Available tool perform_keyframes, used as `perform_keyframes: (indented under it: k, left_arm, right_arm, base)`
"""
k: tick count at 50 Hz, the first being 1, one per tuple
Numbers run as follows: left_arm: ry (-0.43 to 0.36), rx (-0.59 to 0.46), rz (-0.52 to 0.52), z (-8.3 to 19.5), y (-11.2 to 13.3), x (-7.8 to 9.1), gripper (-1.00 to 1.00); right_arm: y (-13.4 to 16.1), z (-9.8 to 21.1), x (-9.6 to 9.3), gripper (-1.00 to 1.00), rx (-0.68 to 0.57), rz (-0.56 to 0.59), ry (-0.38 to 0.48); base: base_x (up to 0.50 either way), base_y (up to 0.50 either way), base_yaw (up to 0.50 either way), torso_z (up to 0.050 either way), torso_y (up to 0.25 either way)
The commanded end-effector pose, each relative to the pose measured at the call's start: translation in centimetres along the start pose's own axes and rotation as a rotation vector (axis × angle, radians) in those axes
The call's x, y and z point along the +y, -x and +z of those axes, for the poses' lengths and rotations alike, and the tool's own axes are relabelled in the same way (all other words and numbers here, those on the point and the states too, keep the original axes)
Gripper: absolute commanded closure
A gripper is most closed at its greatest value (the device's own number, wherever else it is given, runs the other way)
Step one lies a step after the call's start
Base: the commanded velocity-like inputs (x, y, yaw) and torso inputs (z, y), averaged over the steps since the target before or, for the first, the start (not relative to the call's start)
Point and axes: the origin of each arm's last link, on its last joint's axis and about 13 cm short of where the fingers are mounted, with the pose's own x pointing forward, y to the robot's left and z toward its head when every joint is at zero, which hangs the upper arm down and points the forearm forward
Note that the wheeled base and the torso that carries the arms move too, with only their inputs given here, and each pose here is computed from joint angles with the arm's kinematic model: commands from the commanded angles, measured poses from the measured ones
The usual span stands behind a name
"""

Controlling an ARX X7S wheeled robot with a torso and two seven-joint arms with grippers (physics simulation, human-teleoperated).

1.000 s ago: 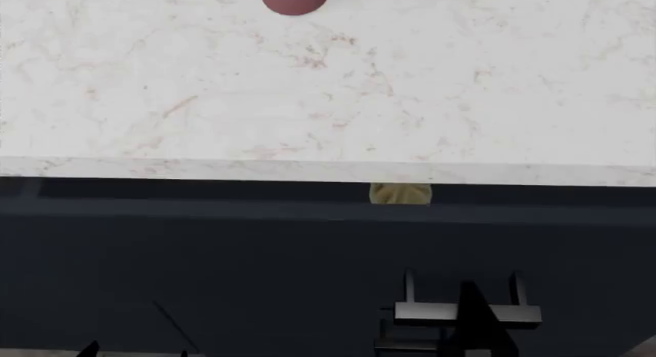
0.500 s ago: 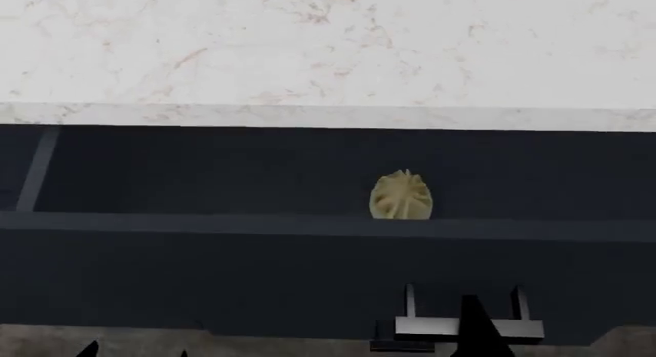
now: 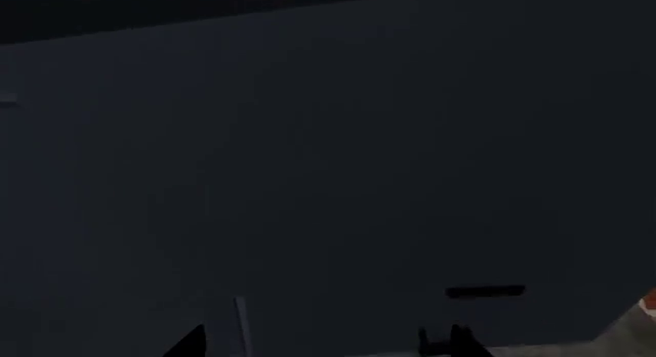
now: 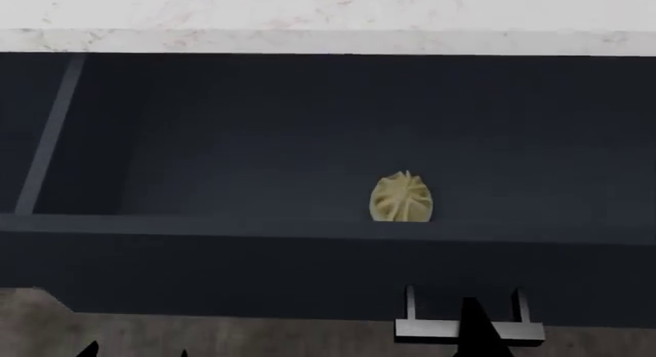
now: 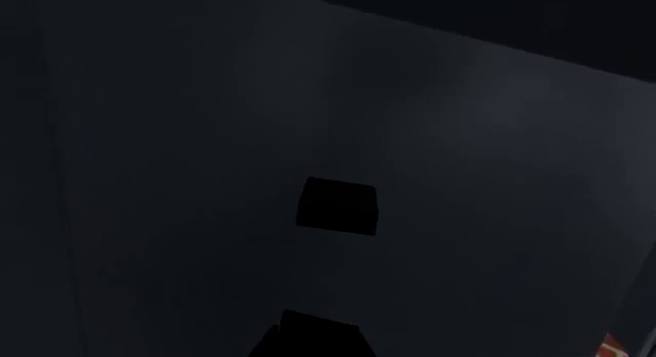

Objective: Open the right drawer.

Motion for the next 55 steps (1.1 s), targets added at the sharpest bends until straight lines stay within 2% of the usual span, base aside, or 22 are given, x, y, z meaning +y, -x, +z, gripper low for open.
perform_keyframes:
  k: [1,55]
  left_arm:
    - [0.003,0.002,0.002,-0.06,-0.06,0.04,-1.0]
    - [0.008,0.001,-0.002,-0.08,-0.02,0.05,-1.0]
  right_arm:
    - [-0.54,-0.38,-1.16,1.0,0.008,-0.136,0.054]
    - [-0.44,-0.35,-1.49,1.0,-0.014,-0.137,0.069]
  base:
    - [-0.25,0.0,0.0,0.0,0.0]
    - [-0.26,0.0,0.0,0.001,0.002]
